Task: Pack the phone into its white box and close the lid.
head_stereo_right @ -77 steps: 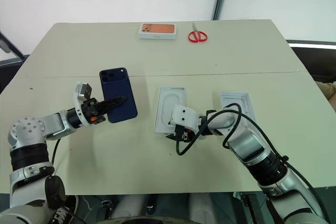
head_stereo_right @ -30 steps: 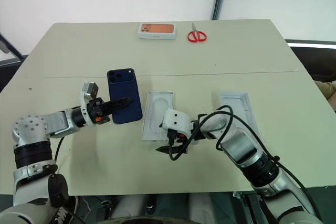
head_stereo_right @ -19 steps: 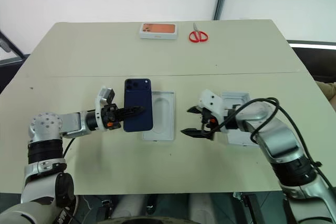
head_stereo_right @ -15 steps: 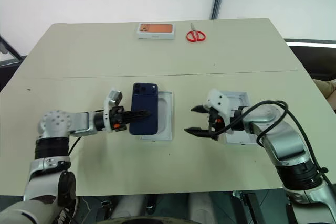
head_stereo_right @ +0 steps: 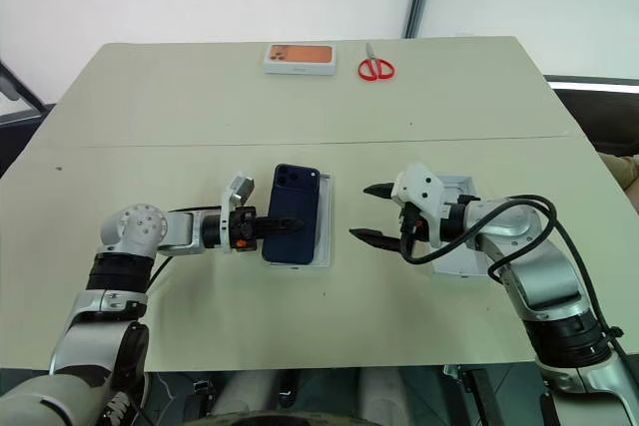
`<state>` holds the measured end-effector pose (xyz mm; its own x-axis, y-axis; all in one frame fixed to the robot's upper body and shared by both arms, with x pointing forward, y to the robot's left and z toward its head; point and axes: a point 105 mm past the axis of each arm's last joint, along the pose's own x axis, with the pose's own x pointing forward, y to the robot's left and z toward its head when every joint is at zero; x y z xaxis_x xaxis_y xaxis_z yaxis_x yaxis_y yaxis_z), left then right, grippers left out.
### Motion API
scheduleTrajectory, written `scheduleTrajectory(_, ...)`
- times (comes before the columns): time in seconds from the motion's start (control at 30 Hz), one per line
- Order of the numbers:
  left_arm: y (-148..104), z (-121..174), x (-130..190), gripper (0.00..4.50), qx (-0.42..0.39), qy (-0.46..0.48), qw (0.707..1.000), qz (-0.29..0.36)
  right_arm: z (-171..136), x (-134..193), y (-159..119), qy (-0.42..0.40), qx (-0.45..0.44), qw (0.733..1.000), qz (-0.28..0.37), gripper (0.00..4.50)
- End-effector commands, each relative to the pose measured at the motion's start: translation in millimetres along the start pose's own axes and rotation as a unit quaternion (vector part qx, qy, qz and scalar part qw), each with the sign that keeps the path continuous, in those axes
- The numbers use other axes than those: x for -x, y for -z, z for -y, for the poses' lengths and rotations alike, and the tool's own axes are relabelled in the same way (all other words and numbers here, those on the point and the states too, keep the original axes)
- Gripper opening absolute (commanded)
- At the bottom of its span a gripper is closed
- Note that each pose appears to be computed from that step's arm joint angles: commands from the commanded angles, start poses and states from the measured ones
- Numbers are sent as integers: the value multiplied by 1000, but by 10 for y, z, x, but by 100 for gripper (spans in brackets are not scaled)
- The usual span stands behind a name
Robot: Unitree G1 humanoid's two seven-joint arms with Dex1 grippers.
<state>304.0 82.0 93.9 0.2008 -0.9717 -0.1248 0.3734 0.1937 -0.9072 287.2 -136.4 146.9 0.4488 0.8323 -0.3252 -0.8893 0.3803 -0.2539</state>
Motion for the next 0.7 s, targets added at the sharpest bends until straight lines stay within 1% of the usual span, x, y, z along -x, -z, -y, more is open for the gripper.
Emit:
scheduleTrajectory(0.03, -66, 28, -34, 238, -16, -1, 1000, 8, 20, -10, -73, 4, 16, 1000, 13, 415)
scheduleTrajectory(0.07, -63, 27, -39, 278, -18, -4, 1000, 5, 20, -16, -73, 4, 16, 1000, 13, 415)
scheduleTrajectory(0.13, -54, 32, -46, 373, -24, -8, 1000, 1, 18, -28, -72, 3, 16, 1000, 13, 415)
scheduleTrajectory(0.33, -57, 128, -81, 373, -43, -5, 999, -13, 8, -78, -81, -2, 19, 1000, 15, 415)
scheduleTrajectory(0.5, -99, 332, -78, 373, -89, -5, 996, -32, 29, -135, -96, -3, 19, 1000, 20, 415)
scheduleTrajectory(0.7, -165, 375, 1, 373, -106, -24, 994, -25, 12, -187, -106, -6, 20, 1000, 24, 415)
